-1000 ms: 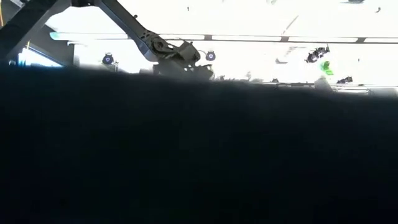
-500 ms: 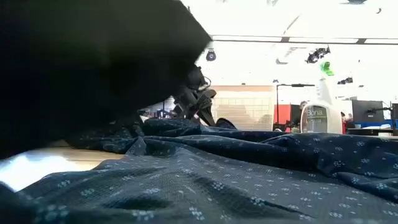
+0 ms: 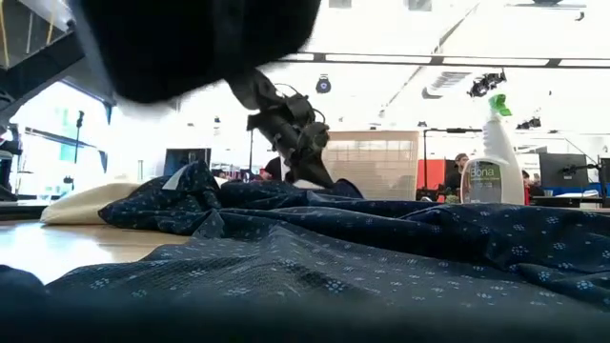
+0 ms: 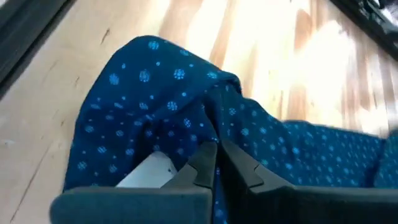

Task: Fold Laundry from Bin
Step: Fold the blue polo shirt

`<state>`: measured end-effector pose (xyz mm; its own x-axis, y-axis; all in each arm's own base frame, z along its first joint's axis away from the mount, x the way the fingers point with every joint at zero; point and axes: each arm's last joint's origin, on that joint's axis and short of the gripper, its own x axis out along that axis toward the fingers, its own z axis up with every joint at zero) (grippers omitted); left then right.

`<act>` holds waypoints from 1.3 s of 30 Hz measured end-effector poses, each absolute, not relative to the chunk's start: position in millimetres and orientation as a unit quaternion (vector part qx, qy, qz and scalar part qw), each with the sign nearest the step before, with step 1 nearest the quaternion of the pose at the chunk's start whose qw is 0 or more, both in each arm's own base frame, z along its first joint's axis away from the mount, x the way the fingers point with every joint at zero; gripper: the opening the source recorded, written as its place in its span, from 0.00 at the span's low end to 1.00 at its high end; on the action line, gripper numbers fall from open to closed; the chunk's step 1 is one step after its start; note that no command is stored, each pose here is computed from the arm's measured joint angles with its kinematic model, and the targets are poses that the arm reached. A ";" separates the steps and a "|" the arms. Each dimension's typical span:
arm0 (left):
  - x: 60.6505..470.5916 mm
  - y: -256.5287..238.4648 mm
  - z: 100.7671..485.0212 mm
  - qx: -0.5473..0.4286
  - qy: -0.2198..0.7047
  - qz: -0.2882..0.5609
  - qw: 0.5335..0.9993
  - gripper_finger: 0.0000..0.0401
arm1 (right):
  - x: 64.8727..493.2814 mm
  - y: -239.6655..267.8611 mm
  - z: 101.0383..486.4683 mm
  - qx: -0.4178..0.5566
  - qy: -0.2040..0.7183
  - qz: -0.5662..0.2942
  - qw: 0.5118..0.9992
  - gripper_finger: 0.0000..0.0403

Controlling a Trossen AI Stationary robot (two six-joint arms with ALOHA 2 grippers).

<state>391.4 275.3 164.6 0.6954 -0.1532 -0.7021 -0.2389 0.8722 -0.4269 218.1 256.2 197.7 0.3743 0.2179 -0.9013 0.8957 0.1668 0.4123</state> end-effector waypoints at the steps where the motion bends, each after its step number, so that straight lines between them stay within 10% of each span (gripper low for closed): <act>1: 391.0 272.4 168.9 -0.243 0.394 0.022 0.886 0.00 | 217.4 256.8 197.7 0.579 0.482 -0.285 0.593 0.00; 11: 369.1 252.7 206.8 -0.074 0.527 0.138 0.835 0.00 | 216.2 254.6 196.5 0.574 0.483 -0.299 0.590 0.00; 26: 372.1 287.7 197.5 -0.044 0.455 0.162 0.875 0.00 | 256.6 203.1 191.9 0.578 0.370 -0.346 0.640 0.00; 39: 376.6 300.0 193.6 0.026 0.450 0.209 0.868 0.03 | 219.6 187.9 136.2 0.567 0.473 -0.400 0.543 0.00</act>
